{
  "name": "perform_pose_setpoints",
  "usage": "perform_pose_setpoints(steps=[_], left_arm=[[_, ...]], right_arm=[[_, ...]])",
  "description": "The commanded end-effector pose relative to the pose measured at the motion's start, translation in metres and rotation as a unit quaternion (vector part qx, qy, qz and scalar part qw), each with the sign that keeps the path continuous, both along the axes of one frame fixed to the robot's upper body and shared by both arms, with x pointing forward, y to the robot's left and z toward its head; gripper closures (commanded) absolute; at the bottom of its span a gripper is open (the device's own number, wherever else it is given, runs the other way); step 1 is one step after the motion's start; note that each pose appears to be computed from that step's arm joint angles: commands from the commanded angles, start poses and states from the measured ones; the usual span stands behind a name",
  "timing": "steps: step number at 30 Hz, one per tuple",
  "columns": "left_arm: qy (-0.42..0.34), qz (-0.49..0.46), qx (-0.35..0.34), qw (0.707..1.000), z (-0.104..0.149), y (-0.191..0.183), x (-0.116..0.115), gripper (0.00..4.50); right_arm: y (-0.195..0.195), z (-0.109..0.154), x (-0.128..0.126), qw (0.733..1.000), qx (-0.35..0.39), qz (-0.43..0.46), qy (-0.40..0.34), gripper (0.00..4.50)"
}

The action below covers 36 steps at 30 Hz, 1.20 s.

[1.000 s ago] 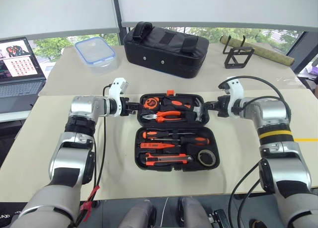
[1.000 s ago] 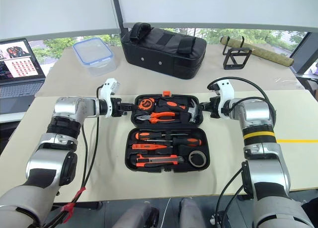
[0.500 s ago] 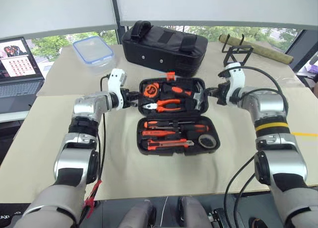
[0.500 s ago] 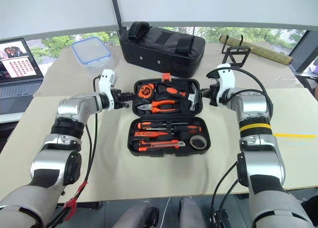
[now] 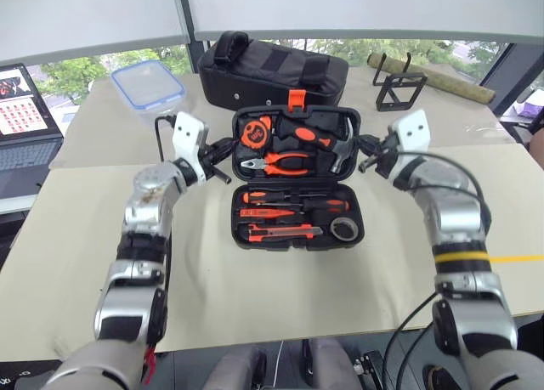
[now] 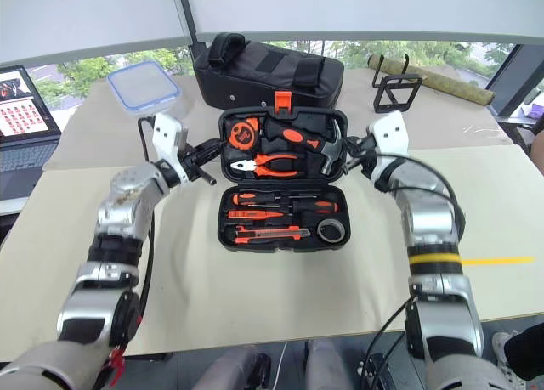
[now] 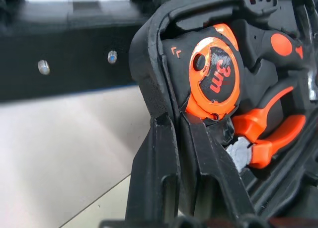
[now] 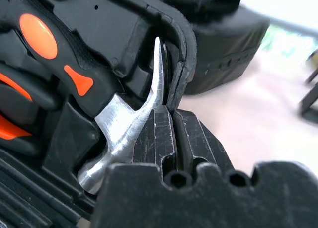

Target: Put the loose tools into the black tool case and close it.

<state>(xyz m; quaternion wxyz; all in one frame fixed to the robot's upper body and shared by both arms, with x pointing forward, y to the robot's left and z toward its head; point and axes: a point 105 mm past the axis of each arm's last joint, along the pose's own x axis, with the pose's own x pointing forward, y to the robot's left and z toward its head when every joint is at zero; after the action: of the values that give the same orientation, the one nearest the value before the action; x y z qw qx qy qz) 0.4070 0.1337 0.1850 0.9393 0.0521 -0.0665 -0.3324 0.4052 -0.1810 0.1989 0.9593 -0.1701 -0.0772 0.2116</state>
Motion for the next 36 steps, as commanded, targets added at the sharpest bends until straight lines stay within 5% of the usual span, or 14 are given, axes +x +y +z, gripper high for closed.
perform_pose_setpoints(steps=[1, 7, 12, 16, 18, 22, 28, 32, 36], left_arm=[[-0.003, -0.011, -0.005, 1.000, -0.004, -0.010, -0.018, 4.50], [0.008, 0.010, -0.022, 1.000, 0.000, 0.007, -0.043, 4.50], [0.038, 0.007, -0.002, 0.999, 0.004, 0.035, -0.082, 2.73], [0.144, -0.021, 0.040, 0.989, -0.008, 0.080, -0.119, 1.32], [0.214, -0.068, 0.089, 0.970, -0.023, 0.097, -0.141, 0.59], [0.233, -0.058, 0.149, 0.959, -0.029, 0.122, -0.125, 0.59], [0.146, -0.061, 0.189, 0.969, -0.016, 0.085, -0.039, 0.55], [0.115, -0.107, 0.219, 0.963, -0.018, 0.045, -0.013, 1.95], [0.088, -0.153, 0.254, 0.951, -0.024, 0.007, 0.002, 3.34]], right_arm=[[0.015, 0.007, -0.022, 0.995, -0.044, 0.017, -0.090, 4.46], [0.017, 0.000, -0.061, 0.991, -0.051, 0.054, -0.108, 4.46], [0.002, 0.008, -0.112, 0.991, -0.057, 0.103, -0.055, 2.82], [-0.017, -0.001, -0.167, 0.974, -0.088, 0.192, 0.087, 1.50], [-0.017, -0.021, -0.200, 0.942, -0.112, 0.257, 0.183, 1.48], [-0.014, -0.048, -0.229, 0.897, -0.136, 0.310, 0.284, 1.48], [-0.001, -0.078, -0.208, 0.895, -0.169, 0.297, 0.288, 3.10], [0.007, -0.087, -0.191, 0.896, -0.190, 0.292, 0.275, 4.48], [0.014, -0.094, -0.179, 0.892, -0.212, 0.298, 0.266, 4.50]])
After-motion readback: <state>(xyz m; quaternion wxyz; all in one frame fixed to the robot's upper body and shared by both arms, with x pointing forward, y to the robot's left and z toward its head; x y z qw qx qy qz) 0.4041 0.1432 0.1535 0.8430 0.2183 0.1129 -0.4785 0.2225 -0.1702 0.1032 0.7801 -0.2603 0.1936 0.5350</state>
